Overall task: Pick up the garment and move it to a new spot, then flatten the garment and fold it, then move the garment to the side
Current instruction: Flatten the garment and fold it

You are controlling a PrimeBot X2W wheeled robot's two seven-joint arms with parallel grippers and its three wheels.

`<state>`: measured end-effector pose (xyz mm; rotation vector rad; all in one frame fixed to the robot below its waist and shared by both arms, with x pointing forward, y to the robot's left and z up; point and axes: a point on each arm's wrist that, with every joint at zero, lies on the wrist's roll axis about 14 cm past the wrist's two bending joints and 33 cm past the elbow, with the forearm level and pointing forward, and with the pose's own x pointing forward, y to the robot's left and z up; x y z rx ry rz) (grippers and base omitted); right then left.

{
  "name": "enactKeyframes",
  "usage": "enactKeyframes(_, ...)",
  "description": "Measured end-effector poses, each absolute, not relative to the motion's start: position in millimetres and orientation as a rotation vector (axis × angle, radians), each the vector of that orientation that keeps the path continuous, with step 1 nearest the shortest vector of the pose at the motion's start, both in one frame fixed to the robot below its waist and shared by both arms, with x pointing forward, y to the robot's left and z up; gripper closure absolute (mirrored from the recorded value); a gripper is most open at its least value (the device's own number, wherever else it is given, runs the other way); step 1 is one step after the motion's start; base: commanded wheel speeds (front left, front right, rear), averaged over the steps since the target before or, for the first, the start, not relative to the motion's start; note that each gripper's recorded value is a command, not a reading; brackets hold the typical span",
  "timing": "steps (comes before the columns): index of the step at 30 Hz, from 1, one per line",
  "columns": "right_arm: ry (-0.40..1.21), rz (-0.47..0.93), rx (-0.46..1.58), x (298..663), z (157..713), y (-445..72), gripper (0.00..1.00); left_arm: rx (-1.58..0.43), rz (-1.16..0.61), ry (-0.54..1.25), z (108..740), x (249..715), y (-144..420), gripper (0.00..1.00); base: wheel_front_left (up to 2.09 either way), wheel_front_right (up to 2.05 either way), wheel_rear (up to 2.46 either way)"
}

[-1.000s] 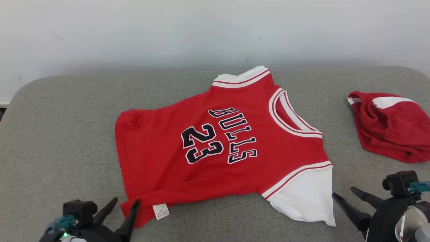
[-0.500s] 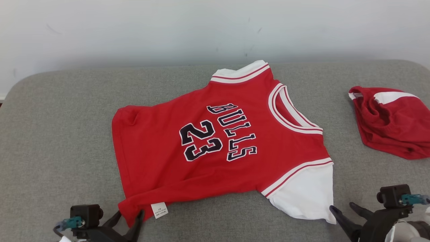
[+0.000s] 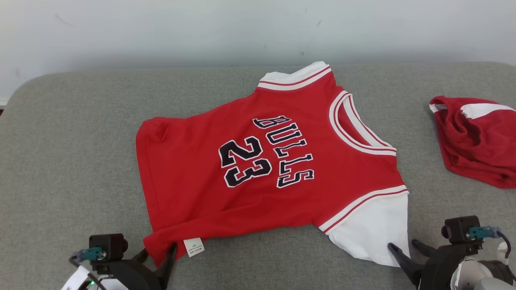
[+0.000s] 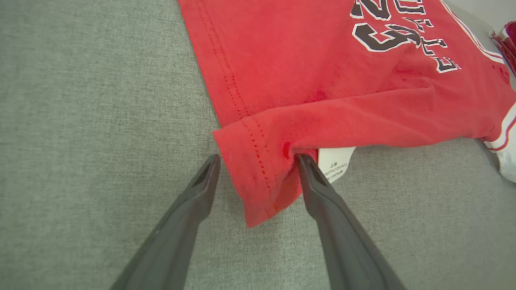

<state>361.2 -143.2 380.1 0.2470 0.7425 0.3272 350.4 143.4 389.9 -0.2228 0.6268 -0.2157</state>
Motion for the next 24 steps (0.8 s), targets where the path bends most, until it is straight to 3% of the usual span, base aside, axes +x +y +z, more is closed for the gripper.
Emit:
enactKeyframes(4,0.76,0.334,0.226,364,376,-141,0.0,-0.24,-0.197,0.652,385,351,145,0.0,0.0,0.0,0.0)
enactKeyframes(5,0.764,0.338,0.219,365,375,-140,0.22,-0.242,-0.2,0.656,385,352,144,0.0,0.0,0.0,0.0)
enactKeyframes(6,0.766,0.339,0.214,366,375,-140,1.0,-0.247,-0.2,0.652,386,354,142,0.48,0.0,0.0,0.0)
enactKeyframes(7,0.766,0.34,0.213,366,375,-139,1.0,-0.253,-0.198,0.649,386,355,141,0.8,0.0,0.0,0.0)
enactKeyframes(8,0.767,0.338,0.213,367,374,-139,1.0,-0.251,-0.199,0.649,386,355,141,1.0,0.0,0.0,0.0)
enactKeyframes(24,0.669,0.264,0.224,393,399,-167,1.0,-0.2,-0.21,0.517,414,361,150,1.0,0.0,0.0,0.0)
